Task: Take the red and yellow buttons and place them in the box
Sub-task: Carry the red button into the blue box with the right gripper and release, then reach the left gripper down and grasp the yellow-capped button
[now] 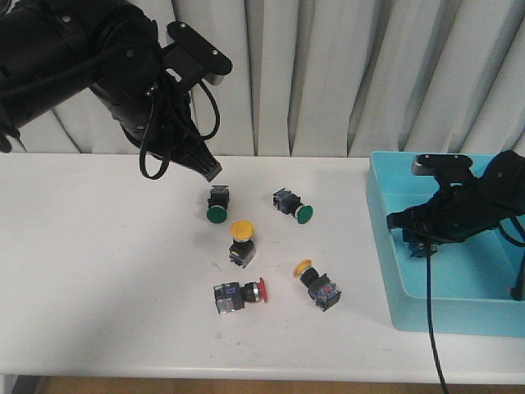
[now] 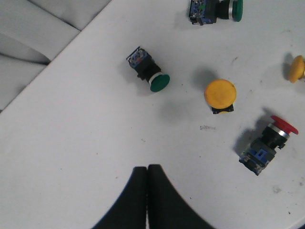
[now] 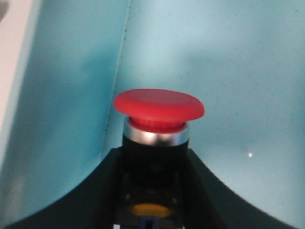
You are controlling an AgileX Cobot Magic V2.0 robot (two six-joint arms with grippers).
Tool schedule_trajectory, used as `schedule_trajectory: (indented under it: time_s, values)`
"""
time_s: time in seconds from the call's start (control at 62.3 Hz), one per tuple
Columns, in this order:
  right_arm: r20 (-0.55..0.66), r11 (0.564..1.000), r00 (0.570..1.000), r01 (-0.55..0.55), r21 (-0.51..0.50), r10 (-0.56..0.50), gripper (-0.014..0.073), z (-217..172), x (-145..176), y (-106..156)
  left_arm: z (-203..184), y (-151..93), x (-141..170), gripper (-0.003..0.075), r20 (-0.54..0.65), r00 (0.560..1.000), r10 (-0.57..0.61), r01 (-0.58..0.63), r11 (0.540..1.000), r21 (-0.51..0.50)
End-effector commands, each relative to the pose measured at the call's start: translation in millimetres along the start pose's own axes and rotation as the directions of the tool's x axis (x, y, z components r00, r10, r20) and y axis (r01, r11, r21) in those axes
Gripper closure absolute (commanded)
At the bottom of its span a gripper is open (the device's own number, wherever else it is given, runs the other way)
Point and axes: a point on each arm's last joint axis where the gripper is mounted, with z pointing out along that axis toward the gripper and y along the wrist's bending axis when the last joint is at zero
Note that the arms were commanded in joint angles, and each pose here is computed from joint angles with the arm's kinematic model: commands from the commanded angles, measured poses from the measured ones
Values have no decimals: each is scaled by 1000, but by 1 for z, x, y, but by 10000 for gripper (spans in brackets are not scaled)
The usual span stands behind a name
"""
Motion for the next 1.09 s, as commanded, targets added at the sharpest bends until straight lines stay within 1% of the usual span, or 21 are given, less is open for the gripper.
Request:
schedule_trajectory:
  time_s: [0.0, 0.128, 0.225, 0.257, 0.369, 0.418, 0.514, 0.642, 0.723, 0.787, 0.851, 0.932, 1.076]
  values:
    - [76, 1000, 997, 16, 6, -17, 375, -14, -24, -2, -27, 8, -7, 722, 132, 989, -66, 68, 998, -15]
    - [47, 1000, 999, 28, -4, -28, 247, -4, -26, -2, -27, 8, -7, 717, 133, 988, -84, 86, 996, -12]
    - [52, 999, 998, 44, -2, -44, 177, -4, -27, -3, -27, 9, -7, 716, 133, 988, -73, 76, 997, -18]
    - [52, 999, 998, 45, -6, -44, 165, -6, -29, -2, -28, 9, -7, 715, 134, 990, -50, 54, 998, -27]
    - [93, 998, 994, 55, -3, -55, 155, -26, -37, 0, -28, 9, -10, 710, 157, 987, 27, -20, 999, -43]
    - [114, 998, 992, 59, -1, -59, 155, -35, -39, 1, -28, 9, -12, 706, 176, 984, 28, -21, 999, -44]
    - [187, 997, 980, 72, 10, -72, 155, -66, -47, 5, -29, 7, -17, 692, 235, 972, 20, -13, 999, -30]
    - [284, 996, 955, 84, 22, -87, 156, -111, -52, 11, -32, 5, -26, 646, 339, 941, -7, 6, 1000, 3]
    - [331, 995, 939, 93, 22, -95, 156, -140, -52, 16, -35, 2, -33, 595, 411, 909, -65, 45, 997, 58]
    - [362, 994, 926, 102, 24, -104, 156, -161, -50, 20, -36, -1, -37, 547, 438, 889, -132, 92, 989, 113]
    - [391, 994, 914, 108, 23, -109, 156, -180, -47, 23, -34, -2, -39, 477, 450, 875, -178, 125, 981, 146]
    - [424, 993, 898, 117, 27, -117, 156, -200, -44, 27, -25, -4, -41, 366, 436, 880, -189, 135, 979, 153]
    - [462, 993, 880, 120, 10, -111, 156, -227, -37, 33, 5, -12, -43, 183, 374, 907, -192, 141, 977, 160]
